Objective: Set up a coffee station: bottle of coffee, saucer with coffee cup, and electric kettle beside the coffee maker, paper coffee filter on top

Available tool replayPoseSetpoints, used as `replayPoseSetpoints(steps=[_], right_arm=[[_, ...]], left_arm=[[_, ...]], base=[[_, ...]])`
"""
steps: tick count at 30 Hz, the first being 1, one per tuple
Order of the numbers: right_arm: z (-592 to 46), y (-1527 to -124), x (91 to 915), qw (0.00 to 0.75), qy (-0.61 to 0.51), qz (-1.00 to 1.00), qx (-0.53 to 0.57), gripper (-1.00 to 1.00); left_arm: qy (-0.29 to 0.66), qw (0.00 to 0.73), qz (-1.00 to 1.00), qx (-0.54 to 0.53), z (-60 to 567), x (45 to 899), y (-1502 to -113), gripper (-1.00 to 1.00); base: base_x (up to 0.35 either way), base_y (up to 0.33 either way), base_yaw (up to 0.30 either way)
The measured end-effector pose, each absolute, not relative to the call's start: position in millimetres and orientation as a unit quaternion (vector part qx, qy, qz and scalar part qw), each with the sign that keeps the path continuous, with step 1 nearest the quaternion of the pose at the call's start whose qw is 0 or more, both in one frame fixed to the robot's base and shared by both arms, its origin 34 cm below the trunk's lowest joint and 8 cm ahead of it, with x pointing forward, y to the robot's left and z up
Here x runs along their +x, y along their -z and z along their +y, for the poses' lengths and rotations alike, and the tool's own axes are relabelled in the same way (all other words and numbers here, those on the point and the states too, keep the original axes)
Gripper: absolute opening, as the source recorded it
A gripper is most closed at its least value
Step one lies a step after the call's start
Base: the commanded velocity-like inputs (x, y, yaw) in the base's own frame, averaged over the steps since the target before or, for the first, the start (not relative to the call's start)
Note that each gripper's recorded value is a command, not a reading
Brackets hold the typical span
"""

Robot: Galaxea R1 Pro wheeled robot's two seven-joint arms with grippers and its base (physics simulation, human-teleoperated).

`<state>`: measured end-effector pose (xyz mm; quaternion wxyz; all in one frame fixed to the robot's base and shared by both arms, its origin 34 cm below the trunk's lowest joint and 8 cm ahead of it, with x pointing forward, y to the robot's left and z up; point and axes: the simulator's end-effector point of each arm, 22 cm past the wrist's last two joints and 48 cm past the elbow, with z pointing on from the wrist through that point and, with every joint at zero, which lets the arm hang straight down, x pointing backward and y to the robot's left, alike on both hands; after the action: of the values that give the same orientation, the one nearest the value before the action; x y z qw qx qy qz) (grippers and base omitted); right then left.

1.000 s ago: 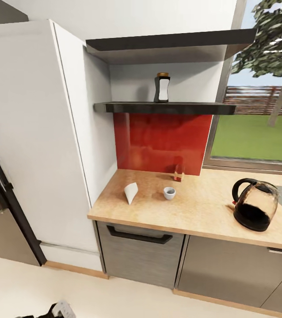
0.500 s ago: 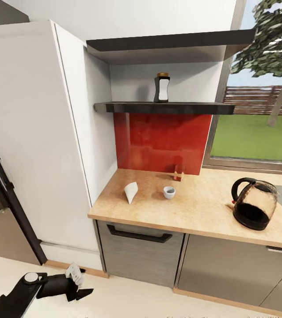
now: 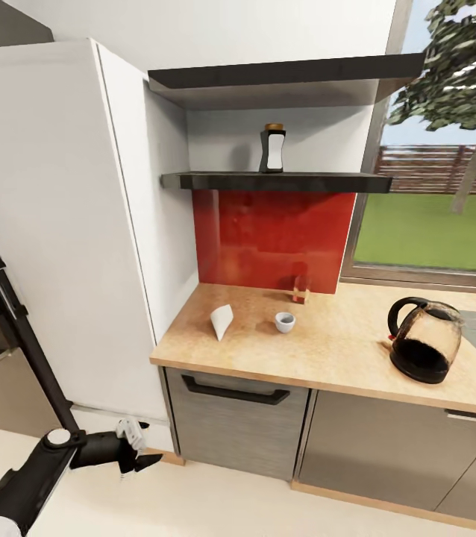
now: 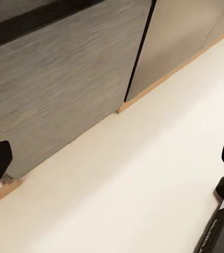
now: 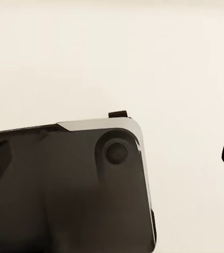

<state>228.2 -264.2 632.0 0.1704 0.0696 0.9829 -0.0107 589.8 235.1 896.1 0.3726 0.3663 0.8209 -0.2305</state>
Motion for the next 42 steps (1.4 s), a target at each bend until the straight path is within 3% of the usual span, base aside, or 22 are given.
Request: replayPoseSetpoints(steps=[16, 25, 42], right_arm=[[-264, -632, 228, 0.17, 0.011, 0.983, 0.07, 1.0], [-264, -631, 226, 0.168, 0.011, 0.983, 0.069, 1.0], [-264, -631, 225, 0.167, 0.012, 0.983, 0.069, 1.0]], left_arm=[[0.316, 0.391, 0.78, 0.373, 187, 673, -1088, 1.0], [0.293, 0.389, 0.784, 0.384, 148, 723, -1199, 1.0], [0.238, 0.361, 0.807, 0.402, 158, 737, -1193, 1.0]], base=[[0.0, 0.0, 0.0], [0.0, 0.0, 0.0], [0.0, 0.0, -0.256]])
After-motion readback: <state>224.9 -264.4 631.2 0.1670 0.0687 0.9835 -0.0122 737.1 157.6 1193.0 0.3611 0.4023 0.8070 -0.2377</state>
